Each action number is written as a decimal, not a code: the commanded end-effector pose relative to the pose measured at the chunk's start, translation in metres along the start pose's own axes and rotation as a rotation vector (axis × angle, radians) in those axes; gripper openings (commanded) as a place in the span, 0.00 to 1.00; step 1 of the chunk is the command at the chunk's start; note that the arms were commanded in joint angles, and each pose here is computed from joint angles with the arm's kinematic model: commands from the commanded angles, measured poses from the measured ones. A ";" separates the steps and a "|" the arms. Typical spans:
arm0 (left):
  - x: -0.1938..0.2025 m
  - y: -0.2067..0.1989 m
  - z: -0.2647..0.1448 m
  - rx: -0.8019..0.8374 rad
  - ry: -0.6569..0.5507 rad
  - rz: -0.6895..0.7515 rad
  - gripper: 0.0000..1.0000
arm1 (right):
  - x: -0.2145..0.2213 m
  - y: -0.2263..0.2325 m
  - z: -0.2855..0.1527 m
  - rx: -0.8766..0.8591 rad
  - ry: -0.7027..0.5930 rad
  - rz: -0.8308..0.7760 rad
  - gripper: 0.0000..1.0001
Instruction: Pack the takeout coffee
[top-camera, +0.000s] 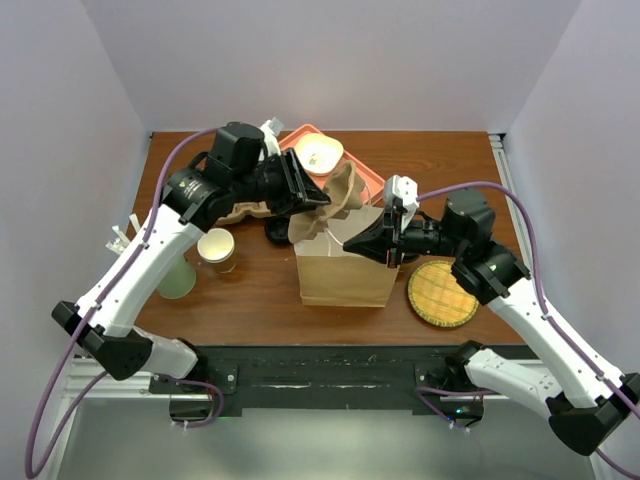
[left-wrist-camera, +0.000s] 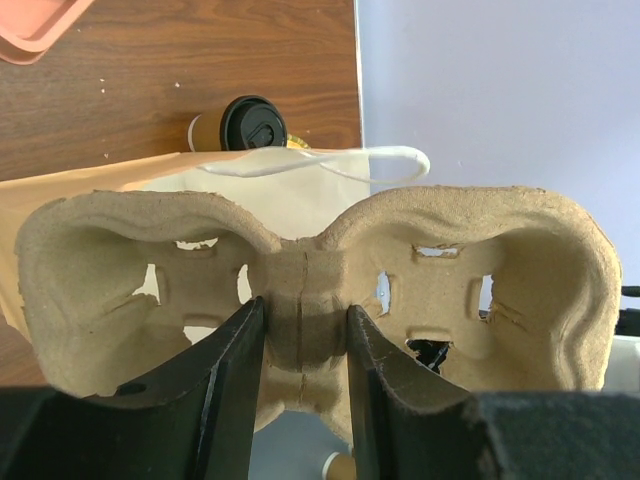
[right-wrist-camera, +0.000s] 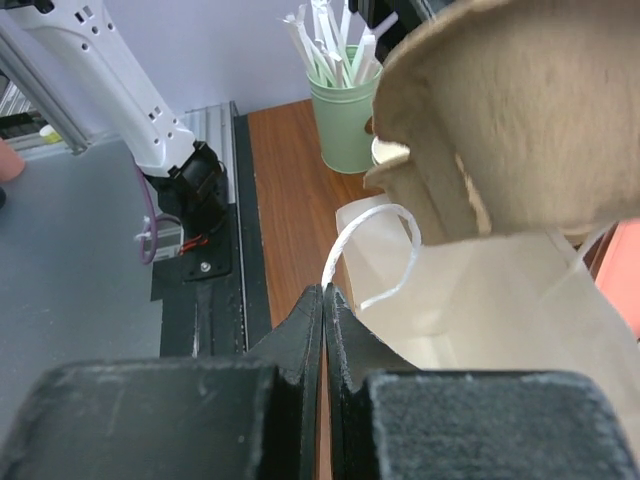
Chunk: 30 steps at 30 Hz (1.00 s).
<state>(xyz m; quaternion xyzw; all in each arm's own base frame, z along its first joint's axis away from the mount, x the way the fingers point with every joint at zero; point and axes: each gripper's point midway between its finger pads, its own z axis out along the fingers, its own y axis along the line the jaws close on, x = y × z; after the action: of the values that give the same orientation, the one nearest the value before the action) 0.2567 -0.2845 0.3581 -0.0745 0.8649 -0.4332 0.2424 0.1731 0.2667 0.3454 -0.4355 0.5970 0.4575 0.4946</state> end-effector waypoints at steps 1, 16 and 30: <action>0.002 -0.013 0.006 -0.003 -0.012 0.039 0.25 | -0.013 0.006 0.000 -0.024 -0.047 -0.068 0.00; 0.016 -0.015 0.018 -0.119 0.013 0.134 0.24 | -0.004 0.015 -0.014 -0.022 -0.023 -0.149 0.00; -0.001 -0.052 -0.010 -0.048 -0.051 0.134 0.23 | -0.008 0.012 -0.013 -0.008 -0.039 -0.163 0.00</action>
<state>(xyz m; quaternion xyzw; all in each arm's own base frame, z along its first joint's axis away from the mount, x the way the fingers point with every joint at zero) 0.2522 -0.3140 0.3717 -0.0364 0.8893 -0.3732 0.2618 0.1595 0.2556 0.3471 -0.4717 0.5654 0.4291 0.5232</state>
